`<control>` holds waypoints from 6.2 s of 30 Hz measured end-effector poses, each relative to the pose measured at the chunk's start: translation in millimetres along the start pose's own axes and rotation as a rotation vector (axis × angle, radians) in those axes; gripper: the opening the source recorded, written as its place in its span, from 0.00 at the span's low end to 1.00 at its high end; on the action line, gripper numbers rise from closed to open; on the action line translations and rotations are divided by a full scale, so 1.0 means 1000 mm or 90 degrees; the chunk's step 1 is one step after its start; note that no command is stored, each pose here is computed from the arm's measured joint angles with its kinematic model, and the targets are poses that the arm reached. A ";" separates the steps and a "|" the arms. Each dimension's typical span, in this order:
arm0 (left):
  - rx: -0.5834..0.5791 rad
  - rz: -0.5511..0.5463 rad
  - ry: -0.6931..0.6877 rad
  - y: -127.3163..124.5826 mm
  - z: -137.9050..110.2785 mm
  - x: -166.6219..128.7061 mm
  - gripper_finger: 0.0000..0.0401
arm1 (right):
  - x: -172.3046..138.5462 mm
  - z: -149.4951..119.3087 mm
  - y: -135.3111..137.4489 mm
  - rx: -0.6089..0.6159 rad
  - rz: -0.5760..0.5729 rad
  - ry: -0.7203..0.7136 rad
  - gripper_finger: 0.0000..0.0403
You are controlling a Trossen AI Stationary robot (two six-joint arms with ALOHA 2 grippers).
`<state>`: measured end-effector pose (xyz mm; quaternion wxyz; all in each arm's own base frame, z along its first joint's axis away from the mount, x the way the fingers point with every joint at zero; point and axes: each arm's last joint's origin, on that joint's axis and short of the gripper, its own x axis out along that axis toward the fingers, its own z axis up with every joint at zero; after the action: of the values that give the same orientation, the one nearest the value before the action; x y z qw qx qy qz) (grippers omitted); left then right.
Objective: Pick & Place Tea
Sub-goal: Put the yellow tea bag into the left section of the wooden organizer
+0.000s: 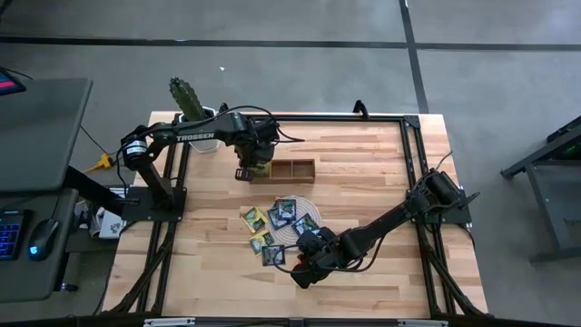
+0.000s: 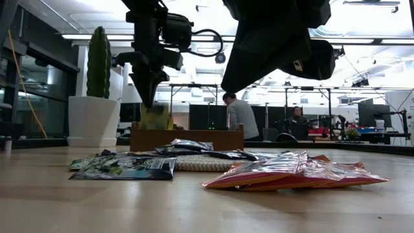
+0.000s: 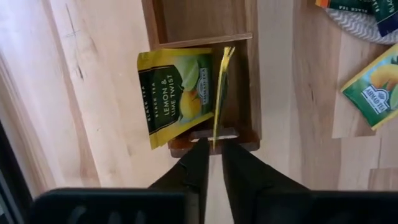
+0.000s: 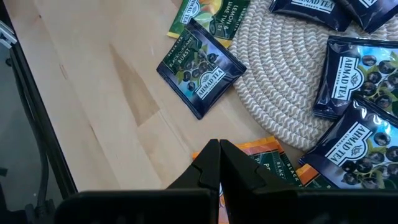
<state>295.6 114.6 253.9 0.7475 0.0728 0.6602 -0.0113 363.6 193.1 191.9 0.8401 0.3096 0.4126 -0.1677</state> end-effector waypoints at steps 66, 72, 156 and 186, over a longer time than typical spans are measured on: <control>0.050 -0.125 -0.227 -0.138 -0.050 0.069 0.12 | 0.018 0.080 -0.011 -0.116 0.130 -0.124 0.00; 0.298 -0.090 -0.235 -0.150 -0.051 0.069 0.33 | 0.018 0.076 -0.008 -0.149 0.156 -0.093 0.00; 0.390 -0.098 -0.150 -0.157 -0.009 0.105 0.63 | 0.014 0.049 -0.003 -0.143 0.115 -0.047 0.00; 0.354 -0.104 -0.122 -0.158 -0.009 0.117 0.26 | 0.009 0.024 0.002 -0.136 0.082 -0.016 0.00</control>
<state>283.9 -31.5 122.1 0.7545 0.2197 0.5619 -0.2583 384.3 178.9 196.9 0.8824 0.2417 0.3972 -0.0722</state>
